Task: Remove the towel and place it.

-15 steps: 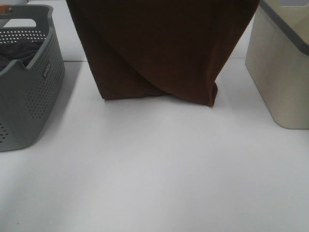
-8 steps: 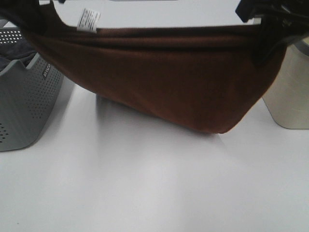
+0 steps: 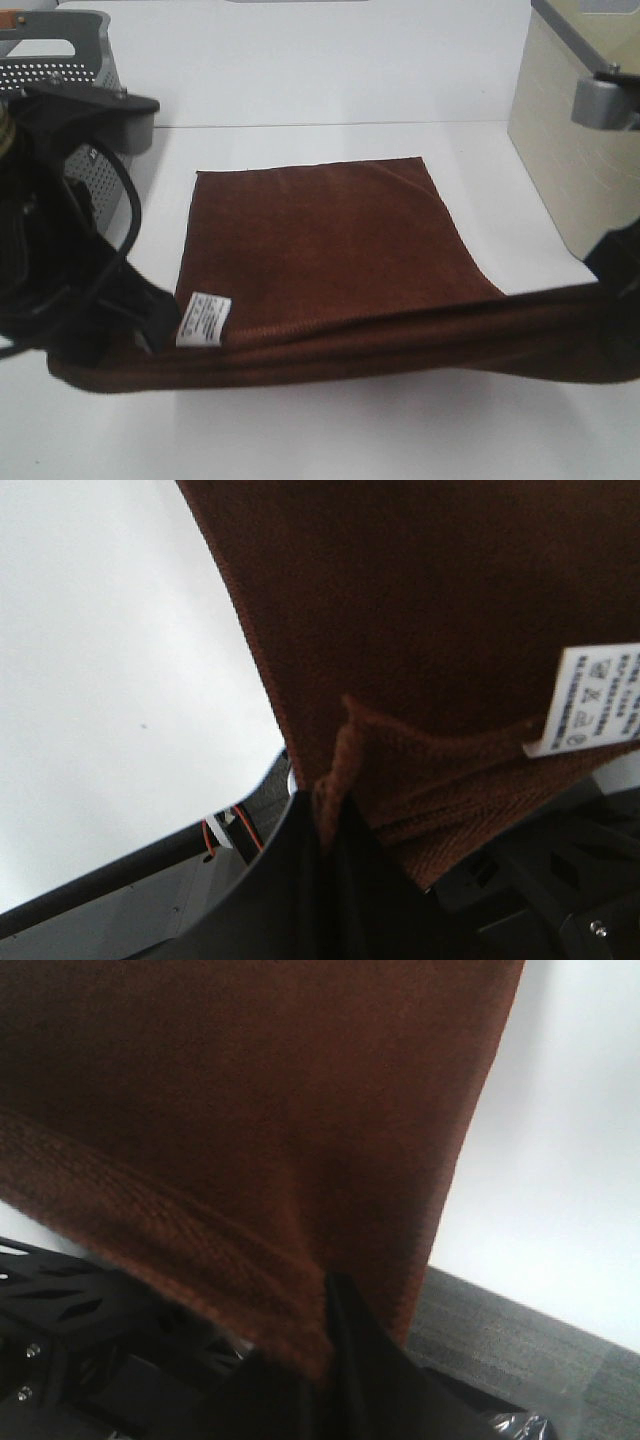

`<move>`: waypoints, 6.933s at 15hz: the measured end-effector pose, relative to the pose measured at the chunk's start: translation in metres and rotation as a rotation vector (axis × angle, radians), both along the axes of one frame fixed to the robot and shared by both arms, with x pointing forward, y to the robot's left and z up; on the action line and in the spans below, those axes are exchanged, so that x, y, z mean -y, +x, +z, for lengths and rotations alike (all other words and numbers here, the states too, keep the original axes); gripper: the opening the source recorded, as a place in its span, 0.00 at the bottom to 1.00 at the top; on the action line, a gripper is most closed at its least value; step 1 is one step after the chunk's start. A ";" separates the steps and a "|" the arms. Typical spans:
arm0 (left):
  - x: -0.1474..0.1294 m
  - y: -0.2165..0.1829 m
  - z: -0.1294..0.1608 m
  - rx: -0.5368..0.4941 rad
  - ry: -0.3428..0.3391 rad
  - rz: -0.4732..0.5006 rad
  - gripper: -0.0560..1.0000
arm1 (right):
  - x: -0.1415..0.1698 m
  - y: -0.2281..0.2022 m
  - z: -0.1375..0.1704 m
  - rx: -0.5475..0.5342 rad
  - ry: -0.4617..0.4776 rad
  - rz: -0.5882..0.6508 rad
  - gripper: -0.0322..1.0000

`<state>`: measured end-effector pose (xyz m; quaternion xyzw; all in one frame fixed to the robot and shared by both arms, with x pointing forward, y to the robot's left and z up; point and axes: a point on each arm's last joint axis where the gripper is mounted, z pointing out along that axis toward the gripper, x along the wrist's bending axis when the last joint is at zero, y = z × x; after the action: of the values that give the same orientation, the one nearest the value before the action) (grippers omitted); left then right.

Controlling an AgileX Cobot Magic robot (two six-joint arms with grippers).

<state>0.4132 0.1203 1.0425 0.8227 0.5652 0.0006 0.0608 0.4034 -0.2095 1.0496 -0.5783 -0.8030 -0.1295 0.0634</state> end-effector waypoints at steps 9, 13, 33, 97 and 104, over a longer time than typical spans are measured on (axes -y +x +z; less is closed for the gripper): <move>0.010 -0.031 -0.019 -0.117 0.014 -0.042 0.09 | 0.010 -0.031 -0.028 -0.094 -0.007 -0.006 0.08; 0.007 -0.034 -0.021 -0.147 0.040 -0.042 0.59 | 0.011 -0.032 -0.028 -0.099 -0.022 -0.001 0.44; -0.051 0.096 0.029 0.462 -0.183 0.347 0.72 | -0.022 0.085 0.001 0.274 -0.003 -0.050 0.74; 0.004 0.278 -0.069 0.252 0.006 0.181 0.72 | -0.062 0.344 -0.175 0.204 -0.209 -0.063 0.23; 0.007 0.287 -0.070 0.331 -0.040 0.190 0.72 | -0.058 0.345 -0.171 0.225 -0.256 -0.022 0.03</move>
<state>0.6998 0.1128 0.9722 0.7530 0.6224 0.1303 0.1691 0.7483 -0.1511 0.8787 -0.5721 -0.8087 -0.0910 -0.1025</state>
